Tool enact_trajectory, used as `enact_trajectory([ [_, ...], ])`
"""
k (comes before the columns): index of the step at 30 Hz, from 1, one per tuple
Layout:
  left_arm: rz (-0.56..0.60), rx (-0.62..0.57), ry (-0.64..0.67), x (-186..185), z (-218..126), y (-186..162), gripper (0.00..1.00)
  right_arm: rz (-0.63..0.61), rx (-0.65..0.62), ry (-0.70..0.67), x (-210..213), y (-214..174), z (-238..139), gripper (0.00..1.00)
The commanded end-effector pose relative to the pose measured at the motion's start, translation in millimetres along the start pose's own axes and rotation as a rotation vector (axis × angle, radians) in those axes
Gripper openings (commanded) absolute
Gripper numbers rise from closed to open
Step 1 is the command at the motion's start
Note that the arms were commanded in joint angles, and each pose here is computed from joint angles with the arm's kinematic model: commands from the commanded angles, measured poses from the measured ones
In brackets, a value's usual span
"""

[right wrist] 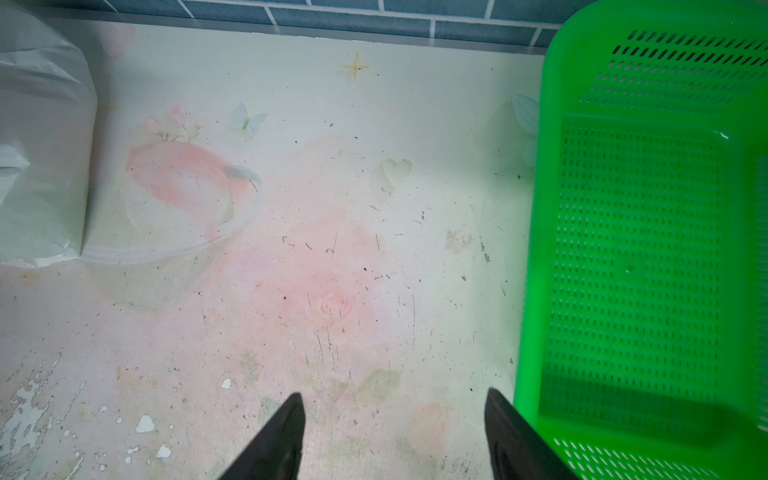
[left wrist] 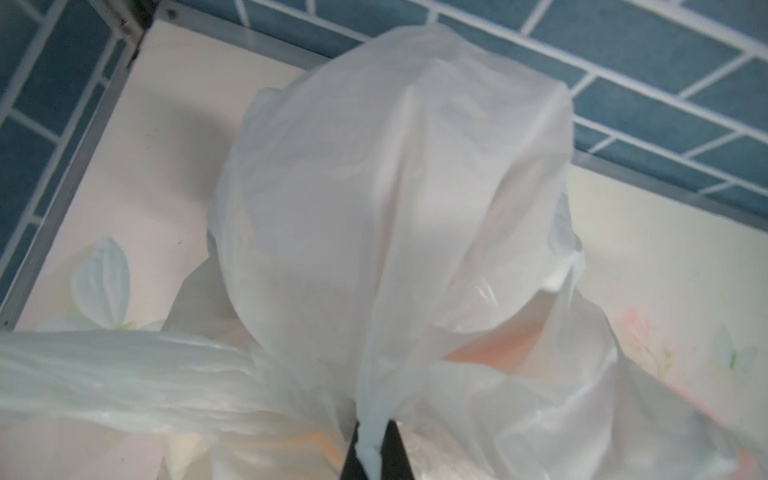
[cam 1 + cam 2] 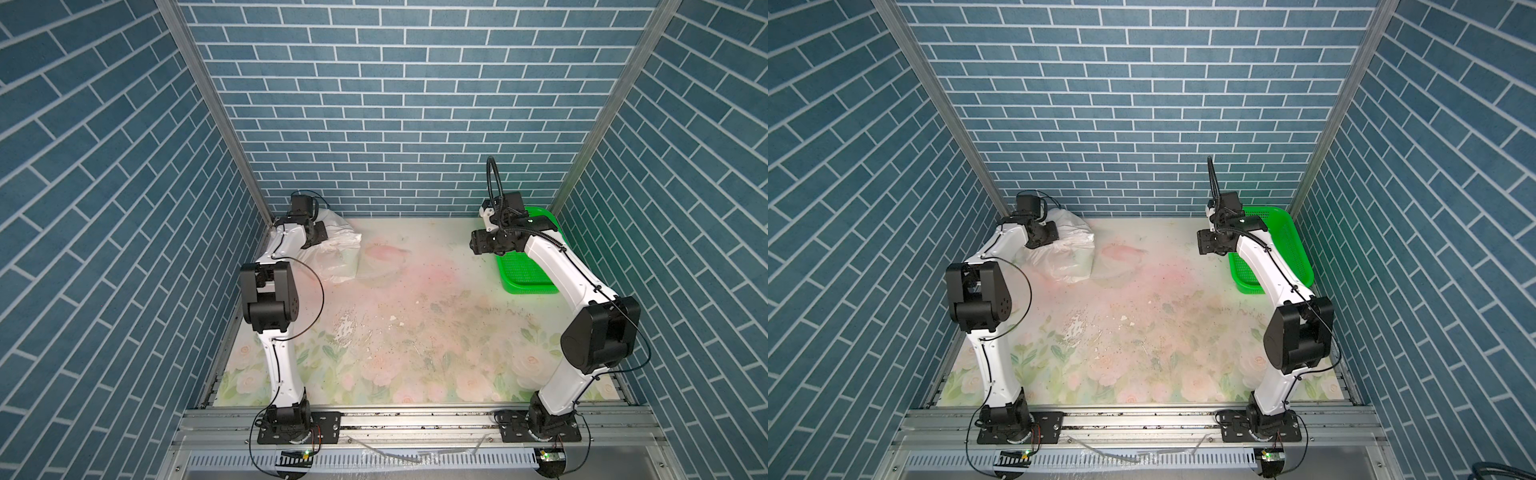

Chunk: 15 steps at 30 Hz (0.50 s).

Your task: Untie the knot of the plastic bag and take out the fruit

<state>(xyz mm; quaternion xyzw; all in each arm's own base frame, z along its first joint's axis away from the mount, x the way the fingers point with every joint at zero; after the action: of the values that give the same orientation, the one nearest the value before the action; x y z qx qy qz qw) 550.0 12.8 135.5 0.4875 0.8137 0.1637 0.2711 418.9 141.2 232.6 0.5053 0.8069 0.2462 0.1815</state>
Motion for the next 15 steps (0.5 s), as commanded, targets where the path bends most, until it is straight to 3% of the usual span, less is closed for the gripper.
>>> enact_trajectory([
  [1,0.120,0.025,-0.135,-45.3,-18.7,-14.4,0.00,0.022,-0.008,-0.013,0.9,-7.5,-12.3,0.68],
  [9,0.303,0.127,-0.369,-115.3,-62.7,-79.3,0.00,0.038,-0.005,-0.004,3.5,-17.8,-12.6,0.68],
  [15,0.470,0.254,-0.519,-160.6,-103.1,-148.9,0.00,0.046,0.003,0.012,6.8,-25.1,-12.9,0.68],
])
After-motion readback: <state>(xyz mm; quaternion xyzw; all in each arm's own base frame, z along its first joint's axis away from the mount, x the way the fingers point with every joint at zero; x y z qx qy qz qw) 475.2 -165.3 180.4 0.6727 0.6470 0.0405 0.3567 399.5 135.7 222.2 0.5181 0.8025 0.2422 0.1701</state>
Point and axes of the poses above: each gripper's point midway between its finger pads, its own z axis out along the fingers, its own x axis along the line the jaws close on, y = z × x, the point moved 2 cm from there along -z, back along the fingers, and after that the axes turned 12 degrees about -z, right-handed, at the moved point
